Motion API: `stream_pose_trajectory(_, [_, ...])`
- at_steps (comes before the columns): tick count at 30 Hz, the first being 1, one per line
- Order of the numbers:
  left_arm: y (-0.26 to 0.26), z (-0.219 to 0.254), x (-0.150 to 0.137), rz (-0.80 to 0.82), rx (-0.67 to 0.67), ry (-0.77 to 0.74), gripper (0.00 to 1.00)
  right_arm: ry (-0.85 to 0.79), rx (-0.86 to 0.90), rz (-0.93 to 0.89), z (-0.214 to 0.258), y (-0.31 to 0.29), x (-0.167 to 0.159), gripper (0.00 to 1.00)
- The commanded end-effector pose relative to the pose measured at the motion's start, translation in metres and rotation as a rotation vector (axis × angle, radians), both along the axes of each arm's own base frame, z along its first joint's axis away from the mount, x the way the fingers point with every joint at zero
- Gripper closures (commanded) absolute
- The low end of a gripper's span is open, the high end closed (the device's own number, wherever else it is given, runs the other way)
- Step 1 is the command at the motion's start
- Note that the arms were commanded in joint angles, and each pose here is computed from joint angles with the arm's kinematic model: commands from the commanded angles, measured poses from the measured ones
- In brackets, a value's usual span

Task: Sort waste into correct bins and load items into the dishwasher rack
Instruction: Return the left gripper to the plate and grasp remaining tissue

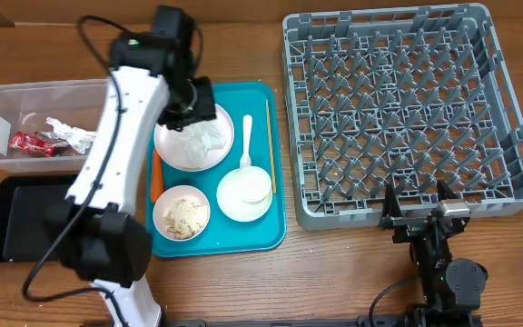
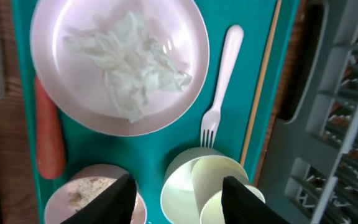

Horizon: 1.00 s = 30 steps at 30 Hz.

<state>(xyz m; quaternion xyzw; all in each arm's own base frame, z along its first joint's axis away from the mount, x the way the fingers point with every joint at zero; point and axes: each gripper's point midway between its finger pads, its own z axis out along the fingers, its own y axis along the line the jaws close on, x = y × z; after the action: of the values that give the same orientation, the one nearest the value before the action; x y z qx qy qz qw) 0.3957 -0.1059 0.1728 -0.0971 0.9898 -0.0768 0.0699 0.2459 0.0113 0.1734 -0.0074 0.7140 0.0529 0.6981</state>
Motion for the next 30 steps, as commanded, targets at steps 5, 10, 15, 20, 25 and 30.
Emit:
stream_pose_trajectory(5, [-0.005, -0.057, 0.015, 0.033, 0.061, 0.09, 0.49, -0.006, 0.004, -0.013, -0.001, -0.003, 0.0, 0.0])
stream_pose_trajectory(10, [-0.002, -0.086, 0.024, 0.055, 0.078, 0.121, 0.46, -0.006, 0.004, -0.013, -0.001, -0.003, 0.0, 0.0])
stream_pose_trajectory(15, [-0.003, -0.11, 0.032, 0.056, 0.086, 0.138, 0.35, -0.006, 0.004, -0.013, -0.001, -0.003, 0.0, 0.0])
stream_pose_trajectory(20, [-0.001, -0.138, 0.032, 0.056, 0.104, 0.184, 0.35, -0.006, 0.004, -0.013, -0.001, -0.003, 0.0, 0.0])
stream_pose_trajectory(25, [0.005, -0.161, 0.028, 0.058, 0.139, 0.234, 0.36, -0.006, 0.004, -0.013, -0.001, -0.003, 0.0, 0.0])
stream_pose_trajectory(30, [0.005, -0.162, 0.028, 0.059, 0.139, 0.237, 0.44, -0.006, 0.004, -0.013, -0.001, -0.003, 0.0, 0.0])
